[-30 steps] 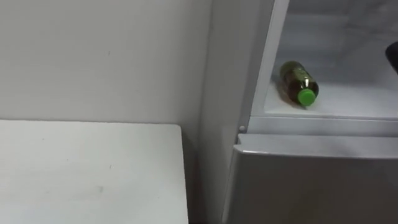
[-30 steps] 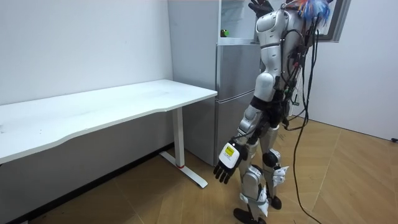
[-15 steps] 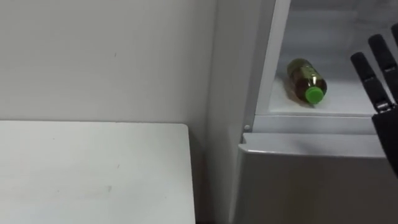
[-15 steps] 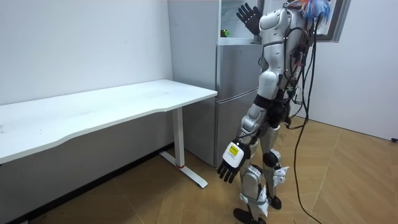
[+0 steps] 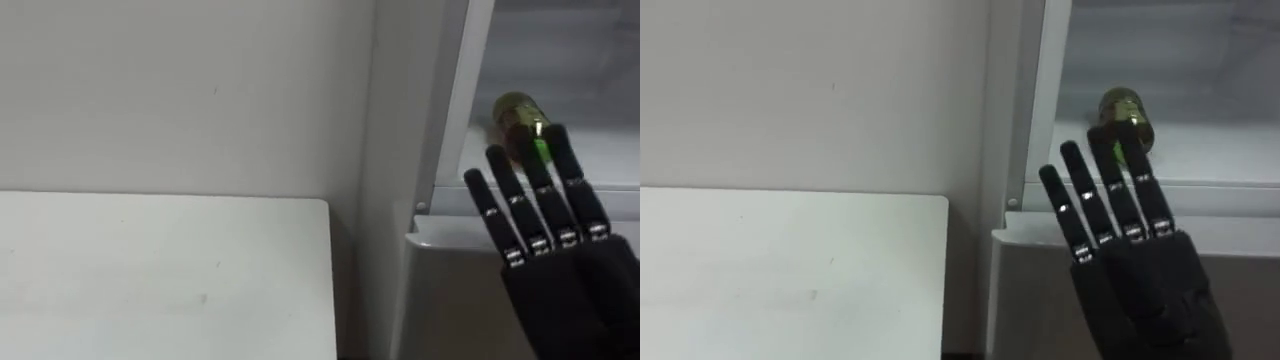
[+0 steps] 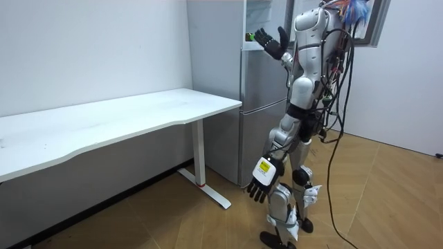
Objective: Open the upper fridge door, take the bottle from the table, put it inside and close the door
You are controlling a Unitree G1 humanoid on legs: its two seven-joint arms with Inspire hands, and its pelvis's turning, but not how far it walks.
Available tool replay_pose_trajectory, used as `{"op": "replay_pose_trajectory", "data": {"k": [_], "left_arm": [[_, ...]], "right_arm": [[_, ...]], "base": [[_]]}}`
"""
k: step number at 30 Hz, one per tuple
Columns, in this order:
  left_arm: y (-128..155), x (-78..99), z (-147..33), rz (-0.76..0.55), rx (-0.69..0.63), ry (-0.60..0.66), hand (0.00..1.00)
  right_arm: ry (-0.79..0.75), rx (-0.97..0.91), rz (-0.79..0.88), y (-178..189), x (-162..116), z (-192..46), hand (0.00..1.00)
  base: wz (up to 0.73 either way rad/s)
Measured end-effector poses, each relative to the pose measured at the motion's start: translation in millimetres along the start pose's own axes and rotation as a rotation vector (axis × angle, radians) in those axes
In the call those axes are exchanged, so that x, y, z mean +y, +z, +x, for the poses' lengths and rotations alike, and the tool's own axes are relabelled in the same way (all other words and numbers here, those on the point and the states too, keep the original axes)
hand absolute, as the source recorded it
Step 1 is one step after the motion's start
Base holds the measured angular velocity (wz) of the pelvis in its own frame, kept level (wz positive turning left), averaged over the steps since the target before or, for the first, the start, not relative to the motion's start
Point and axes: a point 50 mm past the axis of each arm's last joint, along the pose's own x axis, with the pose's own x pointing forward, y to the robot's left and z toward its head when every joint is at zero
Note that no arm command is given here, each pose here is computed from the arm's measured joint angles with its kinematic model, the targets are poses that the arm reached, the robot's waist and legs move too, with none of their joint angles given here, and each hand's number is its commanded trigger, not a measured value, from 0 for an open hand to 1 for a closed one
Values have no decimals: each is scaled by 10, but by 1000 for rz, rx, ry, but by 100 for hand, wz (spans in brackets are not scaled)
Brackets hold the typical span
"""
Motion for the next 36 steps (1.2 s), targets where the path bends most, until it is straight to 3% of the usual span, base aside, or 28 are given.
{"op": "replay_pose_trajectory", "data": {"k": [7, 21, 28, 36], "left_arm": [[-66, -5, -1, -22, 32, -4, 0], [42, 32, 8, -70, -7, 7, 0], [-34, 84, 5, -109, 13, 30, 0], [-81, 133, 6, -186, 38, 62, 0]], "right_arm": [[-134, 8, 35, -40, -248, -393, 0], [-344, -29, 63, 23, -523, -843, 0], [-429, -92, 71, 114, -629, -1026, 0], [-697, -188, 50, 288, -851, -1315, 0]], "base": [[0], [0], [0], [0]]}}
